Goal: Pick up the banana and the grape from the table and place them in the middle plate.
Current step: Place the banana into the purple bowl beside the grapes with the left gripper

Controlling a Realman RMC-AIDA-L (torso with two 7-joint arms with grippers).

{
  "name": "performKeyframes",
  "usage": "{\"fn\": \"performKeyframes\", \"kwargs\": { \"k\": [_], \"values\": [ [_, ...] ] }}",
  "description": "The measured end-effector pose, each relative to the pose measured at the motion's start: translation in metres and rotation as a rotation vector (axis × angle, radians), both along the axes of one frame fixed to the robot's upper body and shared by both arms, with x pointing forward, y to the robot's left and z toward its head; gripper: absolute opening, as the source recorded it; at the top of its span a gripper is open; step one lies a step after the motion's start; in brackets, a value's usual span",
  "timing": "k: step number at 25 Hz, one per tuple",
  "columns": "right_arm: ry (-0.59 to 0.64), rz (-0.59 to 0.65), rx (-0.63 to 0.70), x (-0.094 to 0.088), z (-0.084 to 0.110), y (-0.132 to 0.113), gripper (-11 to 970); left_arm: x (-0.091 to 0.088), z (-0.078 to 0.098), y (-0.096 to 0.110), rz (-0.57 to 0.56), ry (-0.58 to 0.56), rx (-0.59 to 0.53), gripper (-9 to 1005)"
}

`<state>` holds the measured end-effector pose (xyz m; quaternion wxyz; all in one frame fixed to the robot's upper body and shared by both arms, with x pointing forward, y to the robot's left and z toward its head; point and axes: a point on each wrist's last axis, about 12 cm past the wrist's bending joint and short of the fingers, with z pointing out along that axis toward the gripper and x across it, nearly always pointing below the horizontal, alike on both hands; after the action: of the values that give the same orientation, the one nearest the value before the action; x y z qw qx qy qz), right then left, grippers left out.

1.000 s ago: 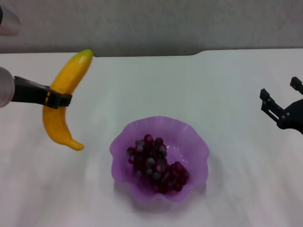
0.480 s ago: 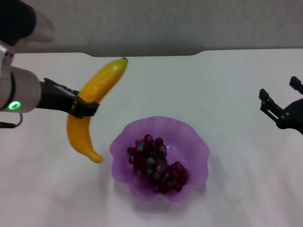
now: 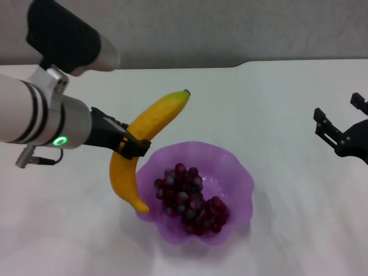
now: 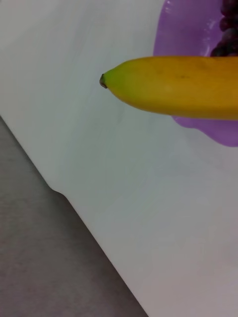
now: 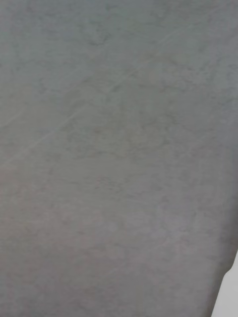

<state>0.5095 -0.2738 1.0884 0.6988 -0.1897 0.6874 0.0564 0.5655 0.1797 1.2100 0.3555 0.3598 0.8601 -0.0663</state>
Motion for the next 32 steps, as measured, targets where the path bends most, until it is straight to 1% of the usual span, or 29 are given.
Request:
{"fn": "performKeyframes", "kwargs": {
  "k": [5,11,18,32],
  "values": [
    [0.0,0.0,0.0,0.0,0.0,0.0,801,0.003,-0.009,-0.013,-0.019,0.018,0.039,496],
    [-0.001,0.001,0.0,0.0,0.0,0.0,800,0.004,-0.016,-0.027,-0.051,0.032,0.053,497],
    [-0.003,0.002,0.001,0.0,0.0,0.0,800,0.009,-0.027,-0.04,-0.067,0.052,0.069,497],
    [-0.005,0.008,0.001,0.001,0.001,0.002,799,0.017,-0.044,-0.056,-0.064,0.063,0.114,496]
  ]
}}
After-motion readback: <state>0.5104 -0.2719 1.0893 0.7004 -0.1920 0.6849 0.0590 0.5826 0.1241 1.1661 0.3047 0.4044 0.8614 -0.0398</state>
